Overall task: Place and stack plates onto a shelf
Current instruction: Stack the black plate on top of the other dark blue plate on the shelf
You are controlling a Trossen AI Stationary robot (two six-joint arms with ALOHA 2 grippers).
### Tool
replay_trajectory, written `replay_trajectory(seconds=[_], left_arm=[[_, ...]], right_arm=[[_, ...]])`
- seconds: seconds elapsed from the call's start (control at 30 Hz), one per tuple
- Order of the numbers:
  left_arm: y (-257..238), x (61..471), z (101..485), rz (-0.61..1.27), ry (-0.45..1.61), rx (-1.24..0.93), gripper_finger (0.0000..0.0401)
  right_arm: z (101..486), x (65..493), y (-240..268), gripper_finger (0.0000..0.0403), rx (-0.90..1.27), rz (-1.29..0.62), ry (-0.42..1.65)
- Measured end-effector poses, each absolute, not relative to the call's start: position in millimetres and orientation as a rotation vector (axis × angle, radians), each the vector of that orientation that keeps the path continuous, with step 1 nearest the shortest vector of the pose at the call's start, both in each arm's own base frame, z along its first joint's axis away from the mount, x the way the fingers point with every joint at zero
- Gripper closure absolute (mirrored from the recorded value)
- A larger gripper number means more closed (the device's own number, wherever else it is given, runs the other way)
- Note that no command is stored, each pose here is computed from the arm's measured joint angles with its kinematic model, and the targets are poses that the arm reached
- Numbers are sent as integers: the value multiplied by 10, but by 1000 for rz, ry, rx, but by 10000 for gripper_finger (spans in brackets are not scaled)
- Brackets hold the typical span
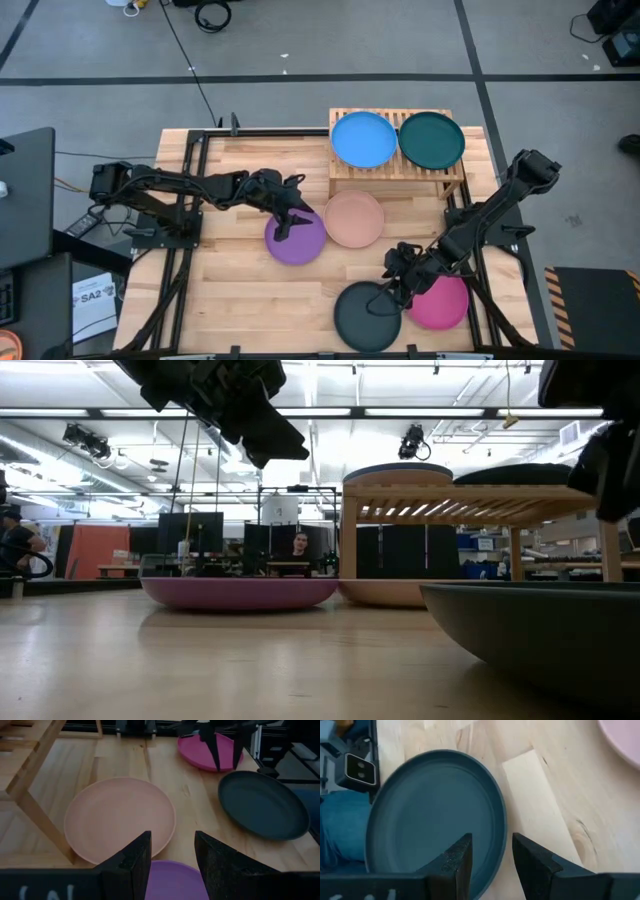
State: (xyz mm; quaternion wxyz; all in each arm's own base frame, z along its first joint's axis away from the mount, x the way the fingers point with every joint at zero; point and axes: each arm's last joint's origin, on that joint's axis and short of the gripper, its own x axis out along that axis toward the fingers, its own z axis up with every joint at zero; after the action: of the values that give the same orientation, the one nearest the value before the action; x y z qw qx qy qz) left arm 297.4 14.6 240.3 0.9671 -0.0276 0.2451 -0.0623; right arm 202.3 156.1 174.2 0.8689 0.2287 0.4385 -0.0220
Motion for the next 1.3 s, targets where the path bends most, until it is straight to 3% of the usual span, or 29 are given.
replay_trajectory(seconds=[0.8, 1.3], left_arm=[[146, 2974, 2401, -122, 498, -62, 244], [147, 2975, 2400, -115, 500, -87, 244]], right_arm=[[1511, 2046, 1416, 257, 493, -57, 874], [1072, 2228, 1555, 259, 457, -6, 925]])
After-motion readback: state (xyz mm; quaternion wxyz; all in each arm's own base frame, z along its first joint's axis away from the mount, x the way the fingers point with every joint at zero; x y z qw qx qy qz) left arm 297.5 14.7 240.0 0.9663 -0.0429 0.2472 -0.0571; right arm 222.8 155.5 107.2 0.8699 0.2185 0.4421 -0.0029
